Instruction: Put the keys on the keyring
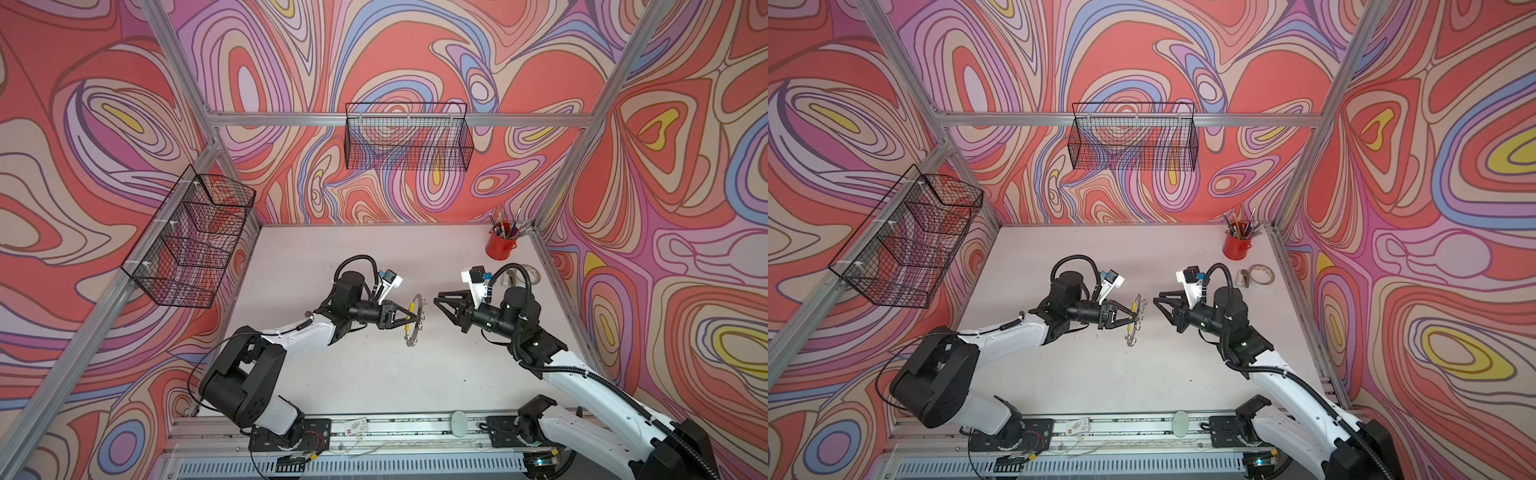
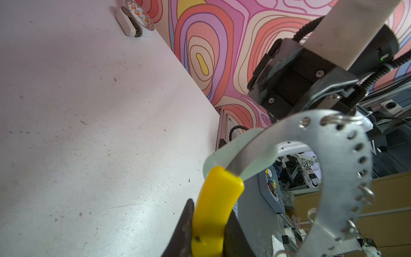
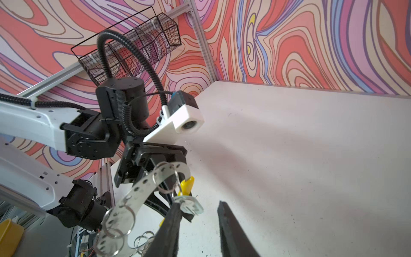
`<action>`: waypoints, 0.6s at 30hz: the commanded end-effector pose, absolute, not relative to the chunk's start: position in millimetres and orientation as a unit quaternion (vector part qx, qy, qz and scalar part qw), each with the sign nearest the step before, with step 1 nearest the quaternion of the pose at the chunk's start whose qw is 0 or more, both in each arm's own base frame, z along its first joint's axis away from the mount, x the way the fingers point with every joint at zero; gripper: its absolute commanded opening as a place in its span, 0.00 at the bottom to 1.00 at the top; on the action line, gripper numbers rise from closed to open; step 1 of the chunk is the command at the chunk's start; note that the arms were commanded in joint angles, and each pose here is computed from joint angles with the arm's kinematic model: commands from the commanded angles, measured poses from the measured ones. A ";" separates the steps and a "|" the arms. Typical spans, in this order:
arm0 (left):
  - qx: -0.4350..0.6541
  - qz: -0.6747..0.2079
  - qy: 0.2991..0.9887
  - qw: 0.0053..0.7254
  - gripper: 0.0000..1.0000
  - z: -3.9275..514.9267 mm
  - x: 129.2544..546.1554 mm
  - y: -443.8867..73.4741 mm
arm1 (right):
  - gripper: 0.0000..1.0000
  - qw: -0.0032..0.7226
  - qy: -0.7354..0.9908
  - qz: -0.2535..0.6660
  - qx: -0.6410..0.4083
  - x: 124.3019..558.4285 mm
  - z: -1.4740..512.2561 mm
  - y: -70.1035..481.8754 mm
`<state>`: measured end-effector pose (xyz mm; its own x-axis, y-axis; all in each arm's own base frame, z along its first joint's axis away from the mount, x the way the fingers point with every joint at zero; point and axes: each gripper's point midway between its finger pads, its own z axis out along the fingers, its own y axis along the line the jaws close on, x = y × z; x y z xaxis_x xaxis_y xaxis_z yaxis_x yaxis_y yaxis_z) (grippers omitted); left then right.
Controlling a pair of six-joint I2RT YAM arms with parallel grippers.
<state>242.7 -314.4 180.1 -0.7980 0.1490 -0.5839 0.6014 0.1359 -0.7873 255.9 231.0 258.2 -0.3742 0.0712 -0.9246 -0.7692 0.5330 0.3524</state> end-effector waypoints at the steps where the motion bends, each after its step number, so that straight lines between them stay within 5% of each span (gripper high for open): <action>1: 0.269 -0.623 0.708 0.196 0.00 195.0 245.5 -317.7 | 0.33 0.503 0.703 0.410 -0.289 248.0 262.6 244.0; 18: 0.266 -0.619 0.715 0.186 0.00 188.8 245.5 -317.7 | 0.28 0.513 0.722 0.358 -0.295 258.4 254.5 248.0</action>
<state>242.5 -315.9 181.1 -0.8051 0.1487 -0.5741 0.5909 0.1192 -0.7979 254.7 250.6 245.4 -0.3380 -0.0460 -0.9400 -0.7968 0.5456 0.2598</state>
